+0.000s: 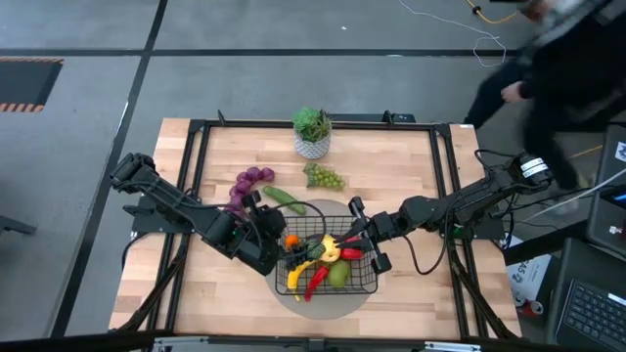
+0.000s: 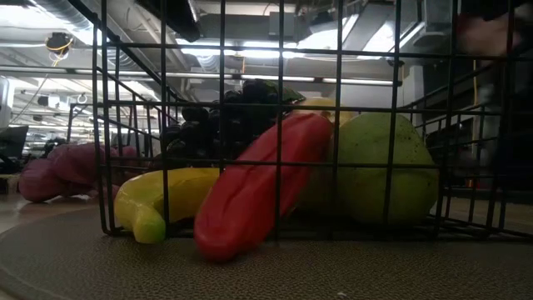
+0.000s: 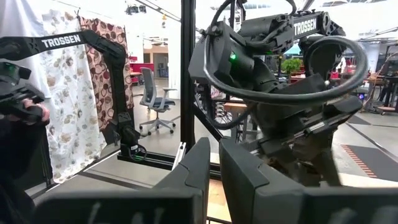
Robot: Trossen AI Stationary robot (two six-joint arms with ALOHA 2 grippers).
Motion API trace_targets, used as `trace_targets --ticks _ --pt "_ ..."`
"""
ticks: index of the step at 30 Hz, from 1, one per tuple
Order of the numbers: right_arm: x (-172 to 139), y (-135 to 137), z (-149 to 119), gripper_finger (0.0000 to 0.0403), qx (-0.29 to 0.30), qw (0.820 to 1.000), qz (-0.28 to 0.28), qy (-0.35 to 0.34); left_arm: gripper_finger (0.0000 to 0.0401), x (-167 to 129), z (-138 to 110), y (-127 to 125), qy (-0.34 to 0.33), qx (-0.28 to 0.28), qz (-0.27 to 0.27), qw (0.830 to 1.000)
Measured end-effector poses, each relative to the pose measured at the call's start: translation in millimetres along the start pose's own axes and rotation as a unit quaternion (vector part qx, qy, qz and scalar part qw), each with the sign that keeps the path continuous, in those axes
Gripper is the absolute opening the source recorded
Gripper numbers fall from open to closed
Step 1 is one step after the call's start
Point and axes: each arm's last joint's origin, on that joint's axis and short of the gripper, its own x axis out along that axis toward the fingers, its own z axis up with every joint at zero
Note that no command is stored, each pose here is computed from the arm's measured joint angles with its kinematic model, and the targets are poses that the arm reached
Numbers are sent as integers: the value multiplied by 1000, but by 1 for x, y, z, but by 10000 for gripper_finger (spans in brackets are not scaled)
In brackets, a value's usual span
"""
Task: Build produce basket
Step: Put the green grapes into the black wire basket
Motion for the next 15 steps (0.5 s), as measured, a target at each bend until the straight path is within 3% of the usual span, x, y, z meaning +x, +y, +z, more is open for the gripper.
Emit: trace_targets --ticks 8,15 --pt "0 0 0 39 0 1000 0 2 105 -3 -16 25 -5 -61 134 989" --pt "0 0 0 40 0 1000 0 2 105 -10 -27 42 15 -143 189 971"
